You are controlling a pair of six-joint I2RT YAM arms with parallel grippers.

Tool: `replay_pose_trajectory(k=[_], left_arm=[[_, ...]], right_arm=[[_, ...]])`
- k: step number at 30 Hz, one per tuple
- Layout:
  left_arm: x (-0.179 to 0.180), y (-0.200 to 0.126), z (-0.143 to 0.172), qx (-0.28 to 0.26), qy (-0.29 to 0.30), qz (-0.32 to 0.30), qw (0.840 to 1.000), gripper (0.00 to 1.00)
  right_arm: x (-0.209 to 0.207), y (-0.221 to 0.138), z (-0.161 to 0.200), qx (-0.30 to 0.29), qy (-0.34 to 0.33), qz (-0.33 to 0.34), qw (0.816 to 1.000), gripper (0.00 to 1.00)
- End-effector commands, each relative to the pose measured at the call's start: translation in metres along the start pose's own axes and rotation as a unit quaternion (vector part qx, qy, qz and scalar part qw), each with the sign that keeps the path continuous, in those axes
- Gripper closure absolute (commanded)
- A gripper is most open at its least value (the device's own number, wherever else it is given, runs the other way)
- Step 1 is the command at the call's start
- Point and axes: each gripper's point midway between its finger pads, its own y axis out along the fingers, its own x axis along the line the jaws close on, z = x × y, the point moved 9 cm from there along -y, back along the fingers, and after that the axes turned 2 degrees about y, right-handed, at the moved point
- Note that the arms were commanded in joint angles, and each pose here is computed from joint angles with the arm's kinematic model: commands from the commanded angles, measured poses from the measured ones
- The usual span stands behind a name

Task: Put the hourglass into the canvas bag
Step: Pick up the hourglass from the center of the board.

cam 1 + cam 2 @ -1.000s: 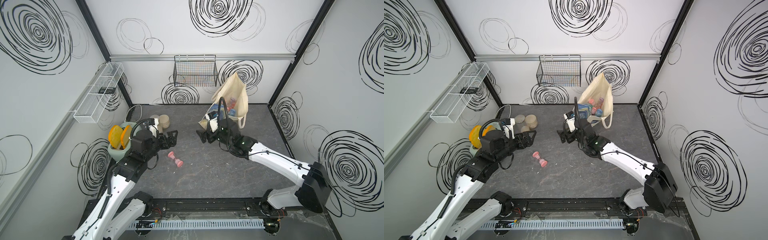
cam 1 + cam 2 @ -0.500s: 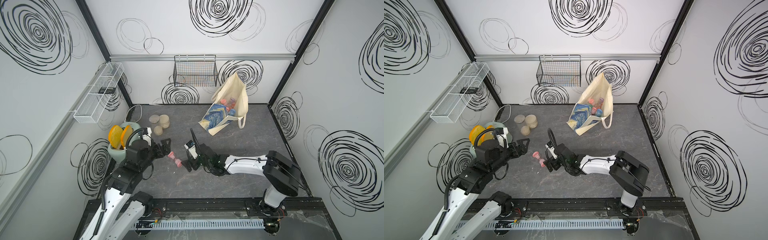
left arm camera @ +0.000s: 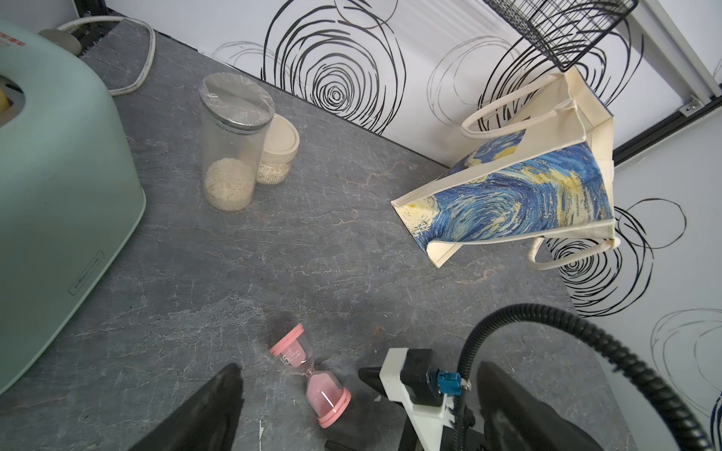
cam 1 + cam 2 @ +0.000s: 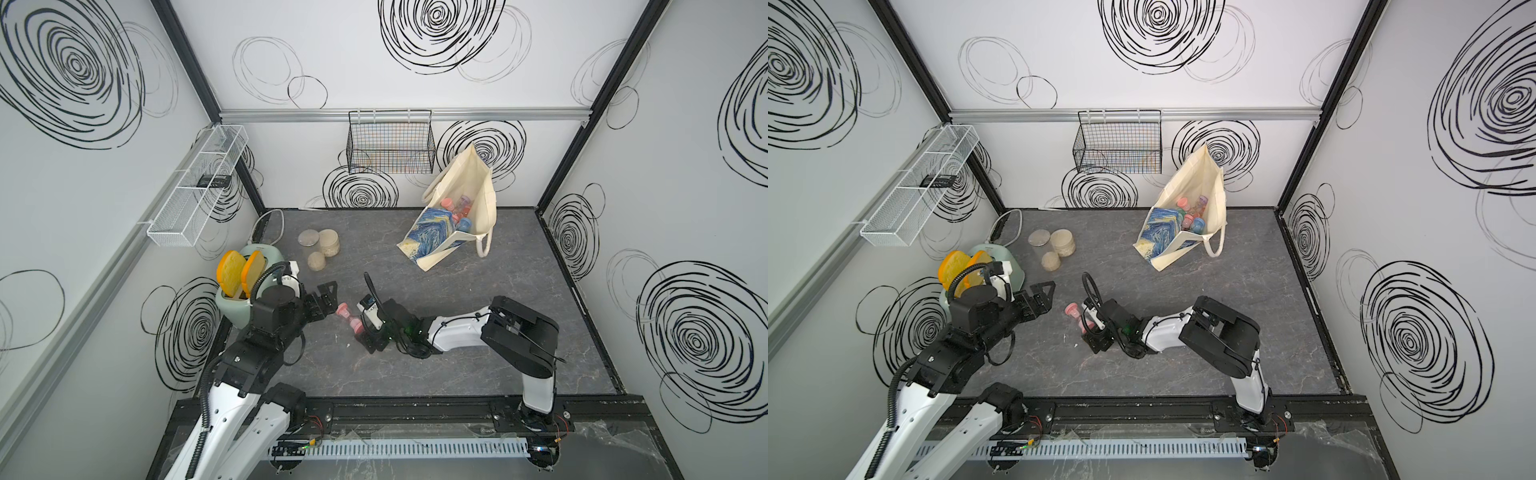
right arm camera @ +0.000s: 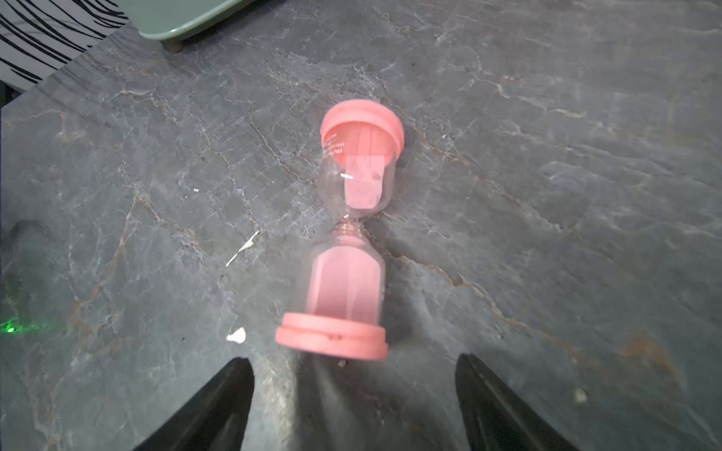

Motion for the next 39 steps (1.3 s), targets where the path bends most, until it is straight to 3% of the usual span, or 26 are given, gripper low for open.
replay_pose_trajectory(k=[1, 9, 19, 39], left_arm=[[0.003, 0.000, -0.001, -0.015, -0.012, -0.008, 1.000, 0.04], [0.005, 0.002, 0.000, -0.016, -0.013, -0.009, 1.000, 0.04], [0.004, 0.005, 0.000, -0.015, -0.012, -0.007, 1.000, 0.04], [0.002, 0.005, -0.005, -0.020, -0.014, -0.002, 1.000, 0.04]], right_arm=[[0.005, 0.007, -0.009, -0.025, -0.011, -0.005, 1.000, 0.17], [-0.003, 0.026, -0.004, -0.007, -0.006, 0.035, 0.999, 0.25], [-0.012, 0.024, 0.013, 0.002, -0.018, 0.071, 0.997, 0.33], [-0.005, 0.019, -0.008, -0.030, -0.036, 0.045, 0.998, 0.51]])
